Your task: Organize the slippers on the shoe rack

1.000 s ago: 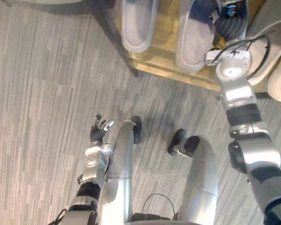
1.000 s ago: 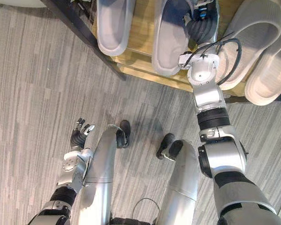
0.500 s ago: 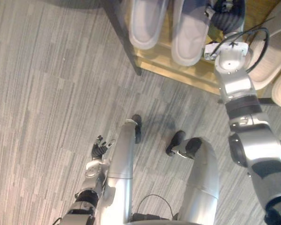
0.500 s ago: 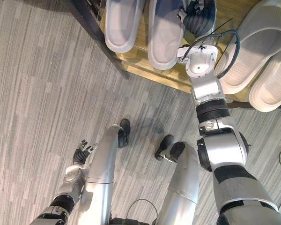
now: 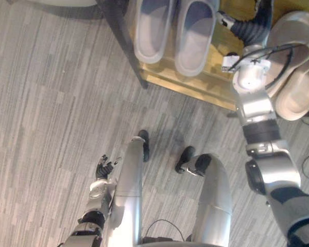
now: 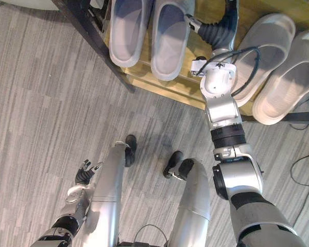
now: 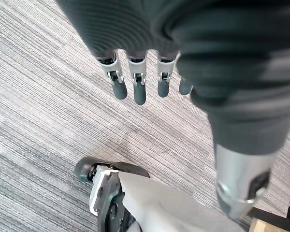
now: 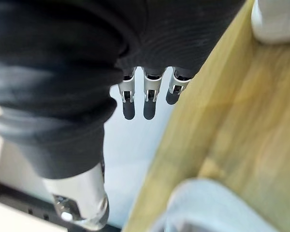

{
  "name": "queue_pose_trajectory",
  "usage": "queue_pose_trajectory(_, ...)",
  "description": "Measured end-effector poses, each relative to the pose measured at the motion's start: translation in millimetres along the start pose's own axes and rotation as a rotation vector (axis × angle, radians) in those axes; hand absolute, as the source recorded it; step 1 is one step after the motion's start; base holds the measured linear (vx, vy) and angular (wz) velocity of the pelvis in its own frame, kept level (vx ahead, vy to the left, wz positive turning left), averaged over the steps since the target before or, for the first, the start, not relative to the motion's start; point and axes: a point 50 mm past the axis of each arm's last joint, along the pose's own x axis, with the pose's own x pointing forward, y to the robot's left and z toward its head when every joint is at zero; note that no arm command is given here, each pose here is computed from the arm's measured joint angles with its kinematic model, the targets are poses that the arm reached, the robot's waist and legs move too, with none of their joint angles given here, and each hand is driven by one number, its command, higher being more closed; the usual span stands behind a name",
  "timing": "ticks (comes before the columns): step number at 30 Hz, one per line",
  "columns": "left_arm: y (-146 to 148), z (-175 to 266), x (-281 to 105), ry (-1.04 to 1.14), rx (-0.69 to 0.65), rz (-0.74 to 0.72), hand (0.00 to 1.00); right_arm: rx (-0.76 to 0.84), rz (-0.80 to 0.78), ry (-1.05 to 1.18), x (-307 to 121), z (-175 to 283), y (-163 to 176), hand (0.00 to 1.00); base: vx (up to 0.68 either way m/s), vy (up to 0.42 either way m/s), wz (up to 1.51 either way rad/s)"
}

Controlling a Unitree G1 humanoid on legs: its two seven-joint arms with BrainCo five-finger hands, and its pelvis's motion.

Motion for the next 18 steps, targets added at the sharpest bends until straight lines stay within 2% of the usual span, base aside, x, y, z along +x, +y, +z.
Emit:
queue_pose_trajectory(8,5,-2,-1,0.006,0.006,0.009,0.00,0.090,0.005,0.039,-26,-8,13,0.00,0.02,0.006,-0.03)
queue_pose_trajectory(18,7,-4,-2,0.016,-0.017,0.025,0.00,0.417,0.015,0.347,-68,-49,47,0.00,0.01,0.004,0.02)
